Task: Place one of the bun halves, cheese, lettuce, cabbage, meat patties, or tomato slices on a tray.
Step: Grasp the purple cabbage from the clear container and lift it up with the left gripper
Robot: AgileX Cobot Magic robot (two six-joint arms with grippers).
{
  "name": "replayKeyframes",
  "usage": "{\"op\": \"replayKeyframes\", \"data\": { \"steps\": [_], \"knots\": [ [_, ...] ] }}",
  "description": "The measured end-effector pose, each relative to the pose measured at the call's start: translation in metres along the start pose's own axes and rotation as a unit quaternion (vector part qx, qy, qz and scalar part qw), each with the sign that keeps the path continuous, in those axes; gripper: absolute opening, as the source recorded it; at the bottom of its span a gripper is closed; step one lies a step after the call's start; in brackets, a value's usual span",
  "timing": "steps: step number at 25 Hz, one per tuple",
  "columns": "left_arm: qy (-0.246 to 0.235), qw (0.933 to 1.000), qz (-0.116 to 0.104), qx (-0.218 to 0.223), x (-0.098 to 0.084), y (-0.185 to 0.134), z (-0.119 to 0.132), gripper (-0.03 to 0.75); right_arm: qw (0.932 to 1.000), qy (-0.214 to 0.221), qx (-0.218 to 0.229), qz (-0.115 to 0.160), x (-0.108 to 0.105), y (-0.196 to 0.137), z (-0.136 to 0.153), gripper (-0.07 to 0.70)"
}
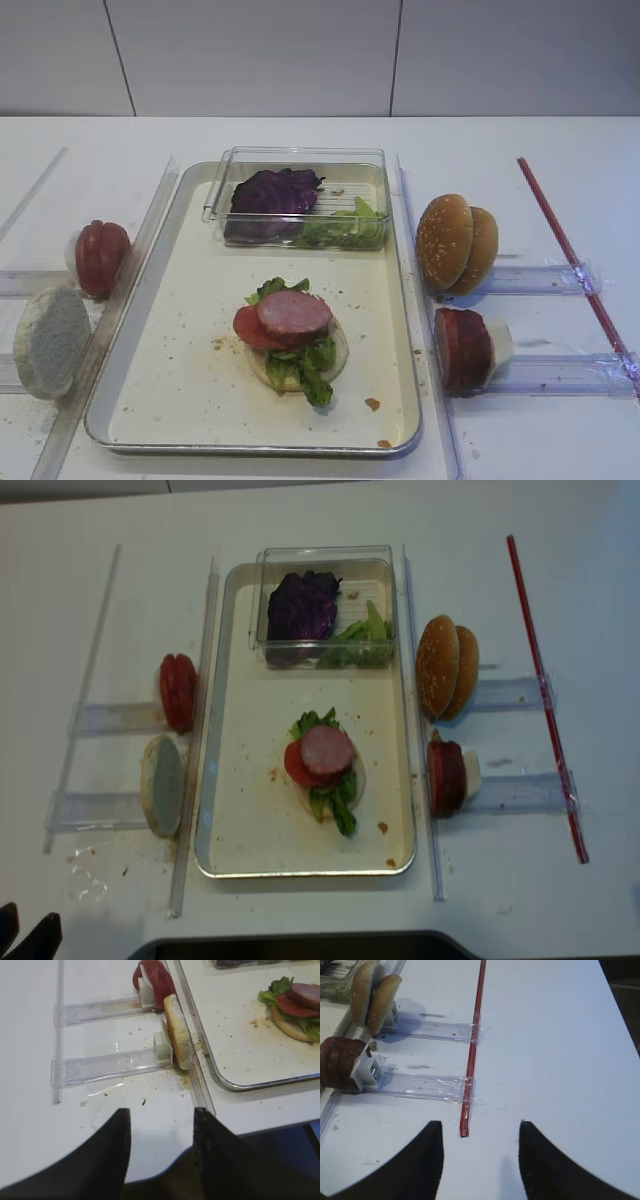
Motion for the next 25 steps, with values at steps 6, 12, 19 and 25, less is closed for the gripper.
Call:
{"op": "replayKeyframes", "data": {
  "steps": [6, 12, 19, 25],
  "knots": [
    [0.003, 0.9977, -0.018, 0.065, 0.000, 0.027, 0.009, 0.285, 1.0000, 0.000, 0.000, 0.000, 0.000, 0.000, 0.000, 0.382],
    [0.009, 0.9898, -0.038, 0.137, 0.001, 0.066, 0.029, 0.285, 1.0000, 0.000, 0.000, 0.000, 0.000, 0.000, 0.000, 0.382],
    [0.013, 0.9794, -0.047, 0.196, 0.002, 0.135, 0.069, 0.285, 1.0000, 0.000, 0.000, 0.000, 0.000, 0.000, 0.000, 0.382],
    [0.022, 0.9699, -0.043, 0.239, 0.007, 0.195, 0.116, 0.285, 1.0000, 0.000, 0.000, 0.000, 0.000, 0.000, 0.000, 0.382]
  ]
}}
Point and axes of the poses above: a point on each arm's last joint axis where the gripper is mounted, z pointing out along that axis toward the gripper, x along the wrist's bending axis when the last joint is at zero, y = z × x, the point moved 5 cm from there along z, pointing out along that axis toward the gripper, and after that the axes turned 5 degrees about -z, right-handed, at the moved point
